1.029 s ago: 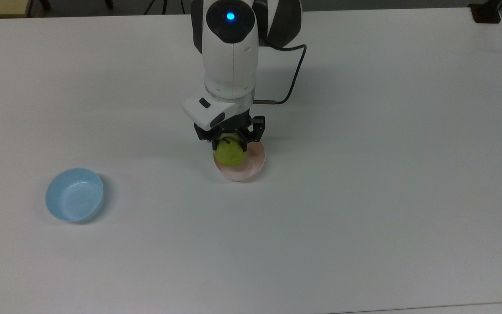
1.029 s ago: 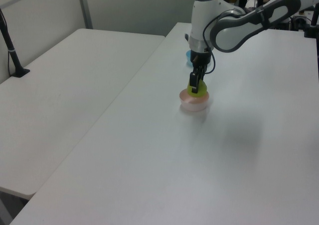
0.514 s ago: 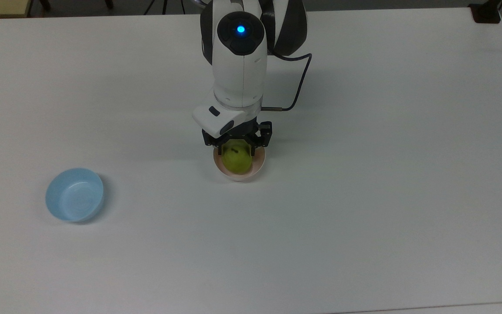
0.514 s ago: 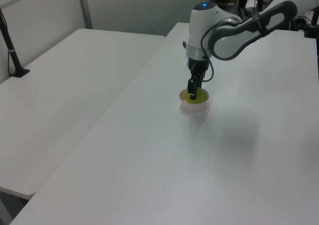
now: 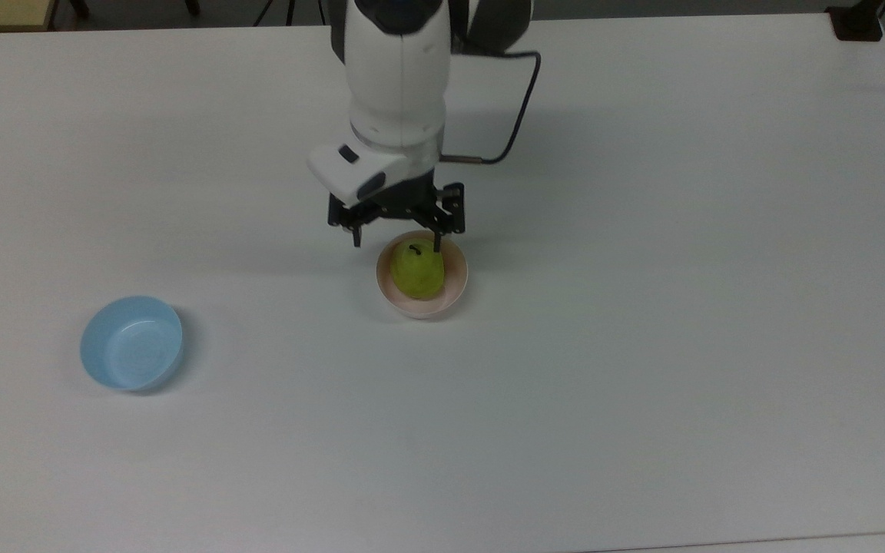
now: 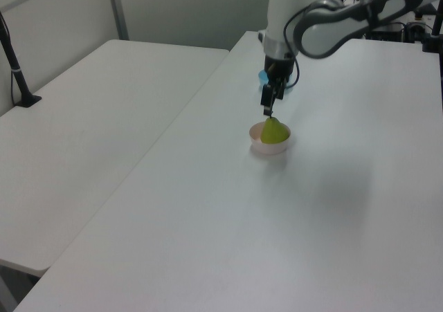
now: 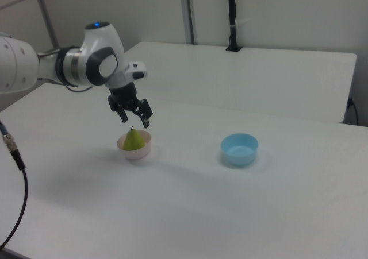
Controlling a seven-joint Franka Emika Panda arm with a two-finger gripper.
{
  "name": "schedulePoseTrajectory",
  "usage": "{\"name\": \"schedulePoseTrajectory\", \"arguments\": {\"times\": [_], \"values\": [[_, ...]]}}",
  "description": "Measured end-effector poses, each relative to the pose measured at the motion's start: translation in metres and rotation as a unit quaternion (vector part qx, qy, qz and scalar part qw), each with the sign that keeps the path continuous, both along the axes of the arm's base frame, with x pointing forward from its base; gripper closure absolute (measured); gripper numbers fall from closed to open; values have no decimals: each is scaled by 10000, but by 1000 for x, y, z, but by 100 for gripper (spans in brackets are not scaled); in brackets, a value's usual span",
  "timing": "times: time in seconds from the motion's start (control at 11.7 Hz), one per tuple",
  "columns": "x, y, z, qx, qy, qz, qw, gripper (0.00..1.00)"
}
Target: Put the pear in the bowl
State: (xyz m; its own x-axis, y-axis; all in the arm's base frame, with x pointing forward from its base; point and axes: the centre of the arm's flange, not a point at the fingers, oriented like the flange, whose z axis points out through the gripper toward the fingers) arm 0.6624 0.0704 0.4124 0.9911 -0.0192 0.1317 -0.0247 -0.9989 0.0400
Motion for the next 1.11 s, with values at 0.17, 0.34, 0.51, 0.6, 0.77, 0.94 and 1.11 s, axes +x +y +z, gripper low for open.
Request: {"name": "schedulePoseTrajectory", "arguments": {"times": [0.17,0.34,0.51,0.6,0.77,0.94,1.11], "values": [[-12,-21,40,10,35,-163,9999,0],[-26,-44,76,-19,167,-205,9996,0],[-40,-70,107,-44,281,-106,9995,0],[-48,-79,120,-42,324,-122,9994,0],[-60,-93,144,-30,440,-247,9987,0],[-67,-104,163,-23,583,-351,9977,0],[-67,-105,166,-23,592,-358,9976,0]]}}
